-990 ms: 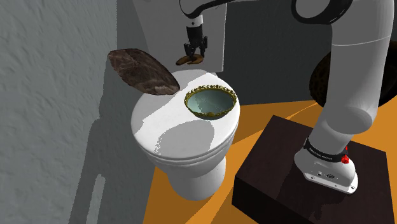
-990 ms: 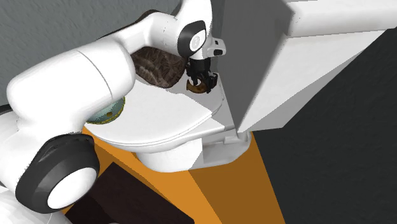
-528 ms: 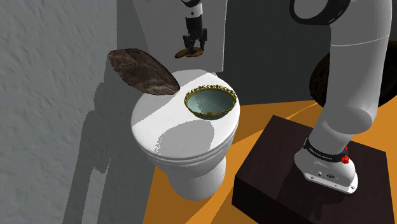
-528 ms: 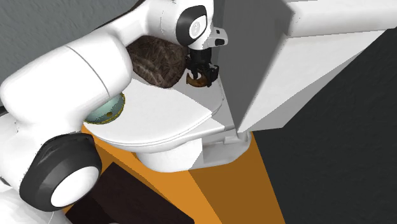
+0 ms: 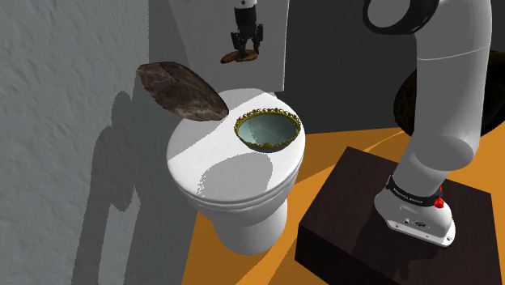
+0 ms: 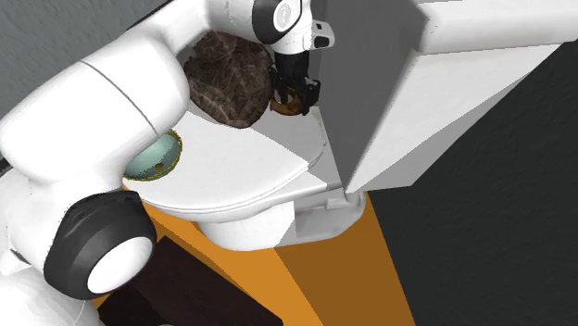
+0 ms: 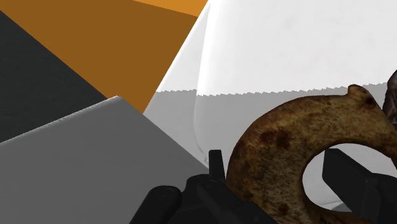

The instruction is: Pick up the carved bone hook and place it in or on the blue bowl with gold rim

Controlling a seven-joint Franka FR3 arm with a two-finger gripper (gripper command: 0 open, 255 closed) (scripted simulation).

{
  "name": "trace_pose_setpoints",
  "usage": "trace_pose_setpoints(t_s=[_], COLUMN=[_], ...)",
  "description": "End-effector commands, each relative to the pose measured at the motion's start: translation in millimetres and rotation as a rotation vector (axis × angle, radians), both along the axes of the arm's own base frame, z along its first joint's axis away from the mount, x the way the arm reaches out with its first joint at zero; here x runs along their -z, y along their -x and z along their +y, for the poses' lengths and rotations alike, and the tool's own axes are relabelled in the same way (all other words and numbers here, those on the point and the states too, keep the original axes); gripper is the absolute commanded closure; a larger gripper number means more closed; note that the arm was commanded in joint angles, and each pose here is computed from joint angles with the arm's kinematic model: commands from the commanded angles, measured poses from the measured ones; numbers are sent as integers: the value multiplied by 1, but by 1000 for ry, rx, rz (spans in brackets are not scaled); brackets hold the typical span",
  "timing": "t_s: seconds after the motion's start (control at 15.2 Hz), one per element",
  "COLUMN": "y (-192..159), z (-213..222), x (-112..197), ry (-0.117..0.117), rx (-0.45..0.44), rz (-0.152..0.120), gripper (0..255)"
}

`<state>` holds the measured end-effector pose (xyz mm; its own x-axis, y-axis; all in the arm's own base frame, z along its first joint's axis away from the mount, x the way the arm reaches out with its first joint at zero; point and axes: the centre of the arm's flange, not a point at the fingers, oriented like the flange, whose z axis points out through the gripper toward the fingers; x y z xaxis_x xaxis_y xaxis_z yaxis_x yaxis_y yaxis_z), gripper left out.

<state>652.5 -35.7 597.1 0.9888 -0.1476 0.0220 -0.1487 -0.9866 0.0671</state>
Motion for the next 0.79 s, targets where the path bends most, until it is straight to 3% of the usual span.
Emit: trace_pose_setpoints(t_s=[0.0, 0.73], y=[1, 103], z=[0, 83], x=[-11, -16], ry=[0, 0], rx=[0, 0], rz=[0, 0], gripper=[255, 255])
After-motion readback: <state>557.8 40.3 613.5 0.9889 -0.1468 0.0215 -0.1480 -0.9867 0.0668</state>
